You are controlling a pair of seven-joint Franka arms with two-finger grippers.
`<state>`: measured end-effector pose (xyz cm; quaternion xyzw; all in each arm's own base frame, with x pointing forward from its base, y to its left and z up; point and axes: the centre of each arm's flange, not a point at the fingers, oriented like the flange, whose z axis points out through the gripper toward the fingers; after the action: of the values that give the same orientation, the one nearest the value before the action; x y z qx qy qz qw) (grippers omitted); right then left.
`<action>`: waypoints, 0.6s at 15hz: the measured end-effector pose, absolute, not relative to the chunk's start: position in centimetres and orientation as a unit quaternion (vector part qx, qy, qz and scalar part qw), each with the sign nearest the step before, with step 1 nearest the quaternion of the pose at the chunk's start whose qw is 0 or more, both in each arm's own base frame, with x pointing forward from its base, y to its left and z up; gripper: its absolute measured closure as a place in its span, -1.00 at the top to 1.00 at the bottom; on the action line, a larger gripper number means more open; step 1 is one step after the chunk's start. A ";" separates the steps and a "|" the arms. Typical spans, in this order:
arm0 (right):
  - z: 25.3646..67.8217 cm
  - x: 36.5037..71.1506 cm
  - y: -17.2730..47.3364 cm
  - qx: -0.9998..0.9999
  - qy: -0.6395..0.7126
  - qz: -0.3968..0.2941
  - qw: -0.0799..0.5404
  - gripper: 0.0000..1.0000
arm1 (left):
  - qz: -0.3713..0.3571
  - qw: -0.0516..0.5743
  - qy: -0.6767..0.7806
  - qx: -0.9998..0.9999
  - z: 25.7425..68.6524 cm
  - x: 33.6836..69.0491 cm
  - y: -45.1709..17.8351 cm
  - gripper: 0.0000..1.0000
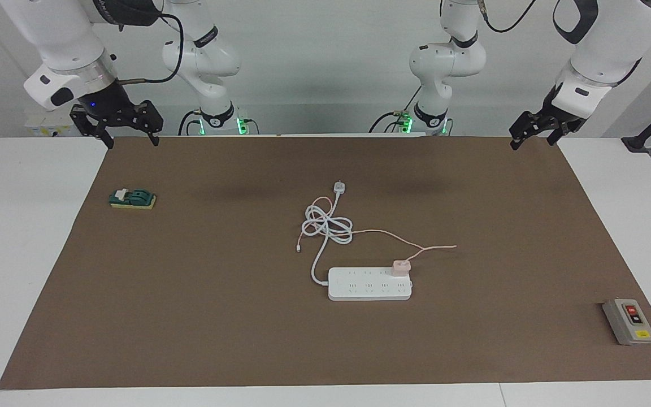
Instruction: Plug charger into power strip
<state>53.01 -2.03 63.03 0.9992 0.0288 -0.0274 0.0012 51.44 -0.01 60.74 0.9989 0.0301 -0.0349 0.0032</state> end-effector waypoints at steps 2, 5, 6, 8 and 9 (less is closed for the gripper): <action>63.0 53.0 -2.0 0.999 0.029 -0.027 0.001 1.00 | -0.031 0.014 0.032 0.999 60.9 51.5 -0.2 1.00; 63.0 53.0 -2.0 0.999 0.029 -0.027 0.001 1.00 | -0.022 0.016 0.041 0.999 61.0 51.7 -0.3 1.00; 63.0 53.0 -2.0 0.999 0.029 -0.027 0.001 1.00 | -0.022 0.016 0.041 0.999 61.0 51.7 -0.3 1.00; 63.0 53.0 -2.0 0.999 0.029 -0.027 0.001 1.00 | -0.023 0.016 0.040 0.999 60.9 51.8 -0.4 1.00; 63.0 53.0 -2.0 0.999 0.029 -0.027 0.001 1.00 | -0.025 0.015 0.040 0.999 60.7 51.9 -0.4 1.00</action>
<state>53.01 -2.03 63.03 0.9992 0.0288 -0.0274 0.0012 51.90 -0.35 60.73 0.9988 0.0404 -0.0250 0.0150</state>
